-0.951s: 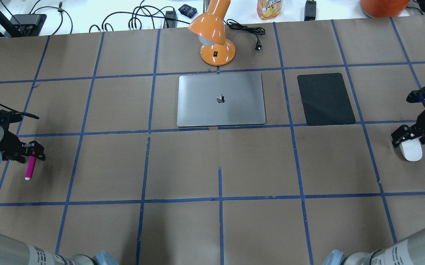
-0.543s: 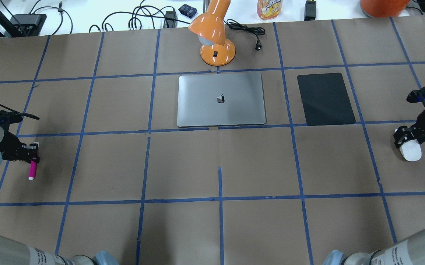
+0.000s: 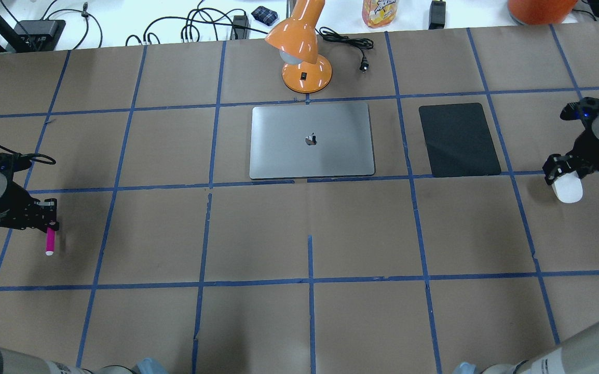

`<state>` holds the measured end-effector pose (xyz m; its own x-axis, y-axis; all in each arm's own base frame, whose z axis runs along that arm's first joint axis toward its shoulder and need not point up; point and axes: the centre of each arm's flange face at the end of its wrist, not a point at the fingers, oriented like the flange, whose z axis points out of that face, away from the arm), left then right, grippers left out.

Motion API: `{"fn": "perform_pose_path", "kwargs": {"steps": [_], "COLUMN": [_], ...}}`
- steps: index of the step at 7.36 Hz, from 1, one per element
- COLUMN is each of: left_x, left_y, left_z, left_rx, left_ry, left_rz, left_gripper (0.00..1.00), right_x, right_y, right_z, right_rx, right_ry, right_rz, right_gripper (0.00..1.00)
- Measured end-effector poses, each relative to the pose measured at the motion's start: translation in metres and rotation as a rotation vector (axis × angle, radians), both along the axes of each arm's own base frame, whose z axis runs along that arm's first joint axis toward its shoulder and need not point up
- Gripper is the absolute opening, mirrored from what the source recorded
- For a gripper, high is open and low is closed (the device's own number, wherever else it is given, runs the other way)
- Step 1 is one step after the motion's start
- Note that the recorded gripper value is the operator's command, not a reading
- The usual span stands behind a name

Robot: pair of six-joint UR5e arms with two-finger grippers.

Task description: Place pen and mouse around notebook

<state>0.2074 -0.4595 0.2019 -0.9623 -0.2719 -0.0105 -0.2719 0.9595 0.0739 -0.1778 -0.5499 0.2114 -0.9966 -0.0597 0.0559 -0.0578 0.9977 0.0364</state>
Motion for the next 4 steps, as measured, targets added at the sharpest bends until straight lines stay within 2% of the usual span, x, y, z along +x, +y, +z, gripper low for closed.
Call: {"fn": "perform_pose_path", "kwargs": {"steps": [2,3,4], "left_x": [-0.063,-0.099,-0.134], "left_y": [-0.001,-0.002,-0.001], "left_z": [0.026,0.039,0.048], "left_rx": [0.008,0.018,0.028], "left_ry": [-0.018,-0.026,-0.032], "left_rz": [0.142,0.210,0.282], "left_gripper": [0.04,0.04,0.04], "right_x": [0.086,0.122,0.142], "right_y": [-0.079,-0.110,-0.127], "right_z": [0.015,0.003,-0.010], "right_rx": [-0.061,-0.069,-0.066], "right_ry": [-0.007,-0.016,-0.026], "right_rz": [0.008,0.015,0.013], "right_gripper": [0.54,0.54,0.58]}}
